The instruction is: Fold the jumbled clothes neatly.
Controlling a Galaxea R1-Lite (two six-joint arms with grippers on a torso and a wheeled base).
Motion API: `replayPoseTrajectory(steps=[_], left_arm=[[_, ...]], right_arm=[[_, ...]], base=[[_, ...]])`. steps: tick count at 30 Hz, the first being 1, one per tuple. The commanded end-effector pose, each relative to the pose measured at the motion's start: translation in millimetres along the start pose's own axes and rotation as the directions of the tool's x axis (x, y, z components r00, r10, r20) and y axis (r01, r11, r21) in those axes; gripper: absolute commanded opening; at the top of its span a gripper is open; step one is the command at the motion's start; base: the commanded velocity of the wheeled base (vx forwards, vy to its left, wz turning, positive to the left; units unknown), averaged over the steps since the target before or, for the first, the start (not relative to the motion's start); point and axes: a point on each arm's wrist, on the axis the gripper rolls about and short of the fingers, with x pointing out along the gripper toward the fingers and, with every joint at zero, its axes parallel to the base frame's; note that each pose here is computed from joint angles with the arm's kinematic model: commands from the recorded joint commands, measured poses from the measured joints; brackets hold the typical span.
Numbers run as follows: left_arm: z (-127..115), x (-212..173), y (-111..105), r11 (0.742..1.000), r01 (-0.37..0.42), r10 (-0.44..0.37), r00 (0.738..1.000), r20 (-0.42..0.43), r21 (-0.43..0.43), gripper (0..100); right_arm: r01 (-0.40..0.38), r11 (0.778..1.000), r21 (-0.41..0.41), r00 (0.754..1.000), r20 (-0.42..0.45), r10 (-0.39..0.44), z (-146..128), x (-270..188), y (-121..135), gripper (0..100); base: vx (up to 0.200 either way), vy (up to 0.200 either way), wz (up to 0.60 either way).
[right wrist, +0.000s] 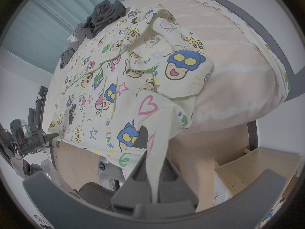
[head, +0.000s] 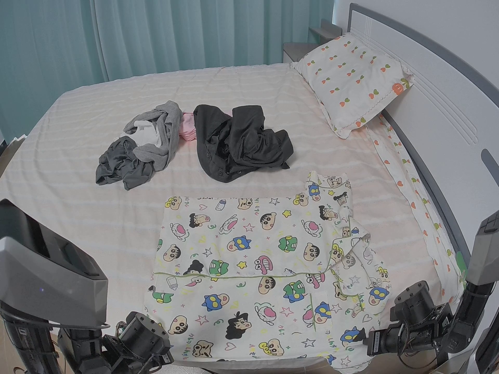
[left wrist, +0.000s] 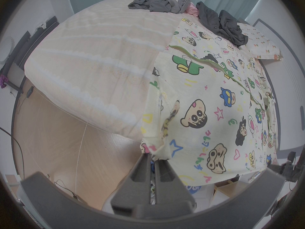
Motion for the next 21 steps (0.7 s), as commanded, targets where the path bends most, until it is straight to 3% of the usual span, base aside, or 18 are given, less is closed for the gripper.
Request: replayPoseTrajectory(steps=[1,7,8,9,13,21], left_arm=[[1,-16,2,0.999,0.035,-0.035,0.999,-0.015,0.013,0],[2,-15,-2,0.999,0.05,-0.05,0.999,-0.009,0.009,0],[8,-12,-10,0.997,0.075,-0.075,0.997,0.016,-0.01,0],[10,-12,-12,0.997,0.082,-0.082,0.996,0.021,-0.014,0],[28,-6,-27,0.99,0.13,-0.125,0.989,0.085,-0.056,0],[78,7,-46,0.969,0.189,-0.15,0.962,0.228,-0.157,0]], right_arm=[[0.024,1.0,-0.01,0.999,-0.035,-0.024,-7,-3,-3,0],[0.004,1.0,-0.016,1.0,-0.008,-0.004,-5,-4,0,0],[-0.054,0.999,0.0,0.995,0.083,0.054,5,-9,4,0],[-0.067,0.998,0.001,0.992,0.104,0.067,7,-11,5,0],[-0.135,0.991,0.022,0.959,0.255,0.125,28,-19,9,0],[-0.163,0.985,0.06,0.904,0.408,0.124,74,-12,13,0]], base=[[0.0,0.0,0.0],[0.0,0.0,0.0],[0.0,0.0,0.0],[0.0,0.0,0.0],[0.0,0.0,0.0],[0.0,0.0,0.0]])
